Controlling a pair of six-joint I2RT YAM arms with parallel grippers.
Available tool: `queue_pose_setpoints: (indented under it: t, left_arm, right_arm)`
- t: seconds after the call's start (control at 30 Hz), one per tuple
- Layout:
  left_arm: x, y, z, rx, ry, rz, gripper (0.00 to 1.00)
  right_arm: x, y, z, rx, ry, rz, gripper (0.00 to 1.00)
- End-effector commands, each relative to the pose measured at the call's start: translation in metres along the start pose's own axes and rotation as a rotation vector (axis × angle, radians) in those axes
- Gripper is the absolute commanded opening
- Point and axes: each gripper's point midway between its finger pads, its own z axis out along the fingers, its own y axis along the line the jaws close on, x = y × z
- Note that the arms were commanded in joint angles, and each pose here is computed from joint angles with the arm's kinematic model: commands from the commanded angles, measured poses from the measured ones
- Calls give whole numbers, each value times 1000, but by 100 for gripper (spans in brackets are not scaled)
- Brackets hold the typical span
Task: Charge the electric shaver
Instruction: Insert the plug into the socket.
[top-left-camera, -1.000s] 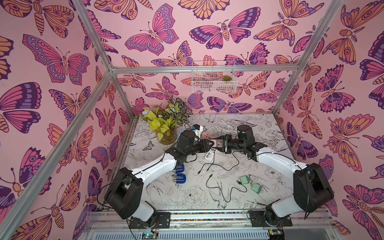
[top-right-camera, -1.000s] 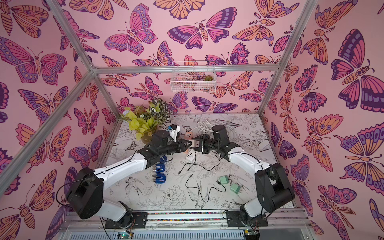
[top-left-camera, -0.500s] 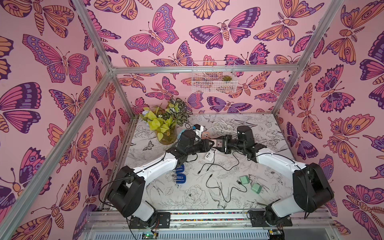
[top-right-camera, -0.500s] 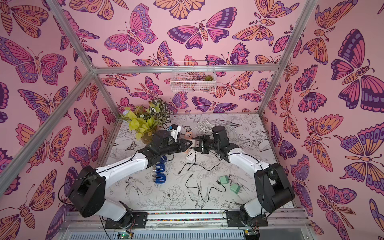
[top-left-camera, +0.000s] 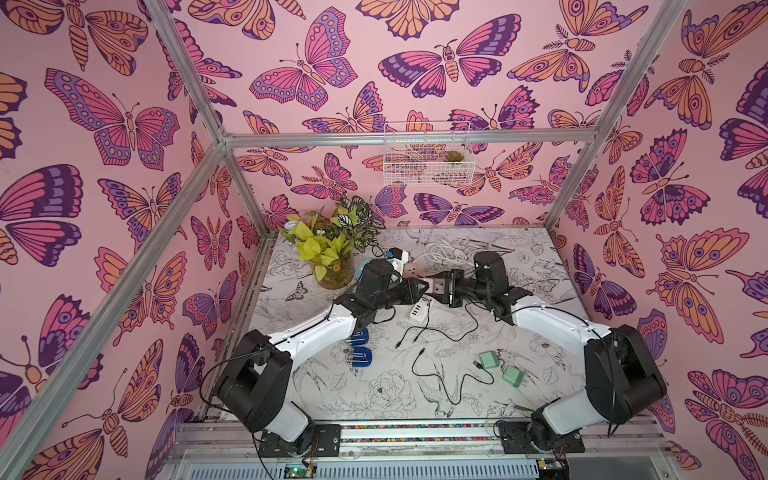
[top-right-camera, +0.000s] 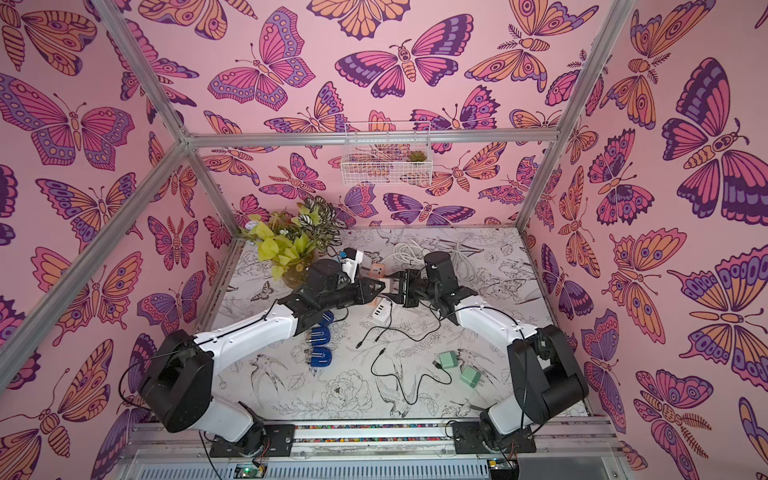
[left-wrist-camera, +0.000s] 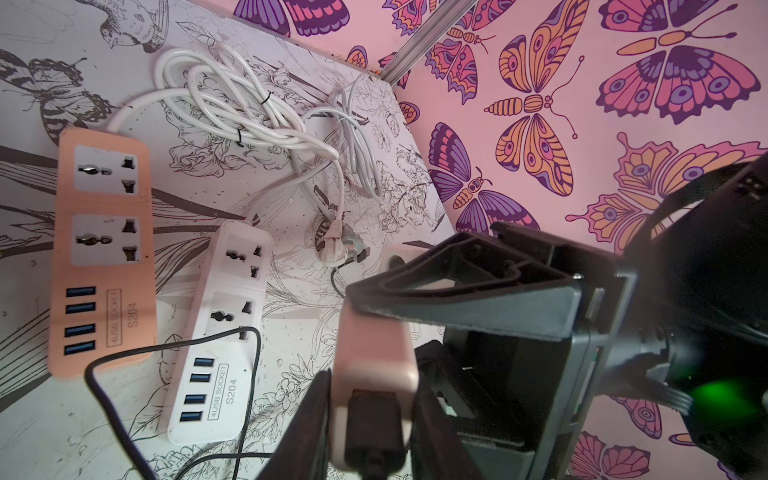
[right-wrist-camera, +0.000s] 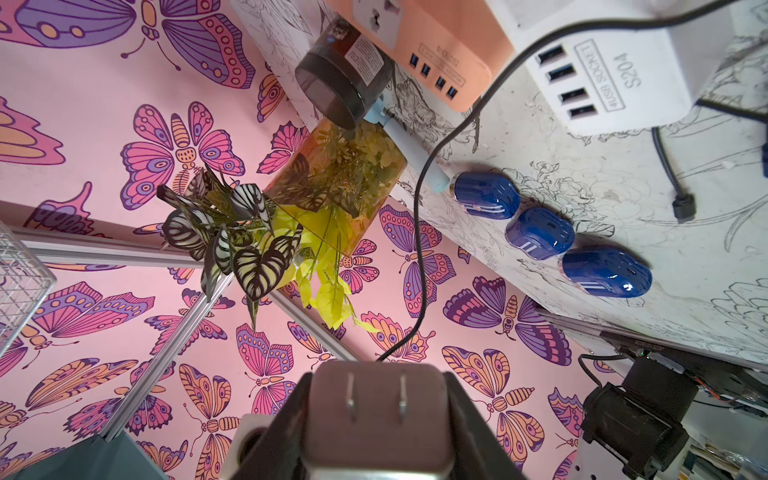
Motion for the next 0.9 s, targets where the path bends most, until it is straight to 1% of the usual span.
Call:
queue_pose_setpoints:
  t: [0.0,0.07,0.13,0.17,0.2,0.27,0.33,0.47,0.53,0.57,0.67,0.7,0.77,0.83,0.87]
  left_arm:
    - [5,-8,7,7,22,-23,0]
    - [3,-2,3,-42,16,-28,0]
    - [0,3,-4,-84,11,-27,0]
    - [-1,7,-7,-115,16,-27,0]
    - [-2,13,-11,-152,21,-30,0]
    - [-2,29,-22,-260,42,-49,0]
    - [-2,44,-35,-358,61,-72,0]
    - [-5,68,-69,-538,78,-71,0]
    - [-12,82,-89,-646,80,-67,0]
    - [-17,87,-97,-685,84,-62,0]
    - [-34,93,-112,-770,87,-29,0]
    - [-39,93,-113,-783,87,-15,0]
    - [-46,92,-106,-768,97,-4,0]
    - [-47,91,-88,-724,138,3,0]
    - [-46,93,-82,-725,160,7,0]
  right_arm:
    - [33,10,5,-36,113,27,18]
    - [30,7,4,-30,105,18,43]
    - [24,3,0,-7,77,-8,60]
    - [19,0,-5,10,51,-29,66]
    - [13,-1,-10,22,23,-48,69]
    - [-4,-6,-28,77,-68,-108,77]
    - [-19,-6,-47,131,-149,-186,81]
    - [-34,-3,-74,241,-245,-369,82]
    - [-39,-2,-85,323,-295,-480,81]
    - [-40,-2,-88,357,-308,-521,80]
    - [-40,1,-92,400,-328,-600,79]
    - [-40,2,-94,405,-333,-613,79]
    - [-39,3,-94,409,-334,-635,79]
    - [-37,5,-93,411,-327,-661,79]
    - [-35,6,-92,411,-323,-675,78]
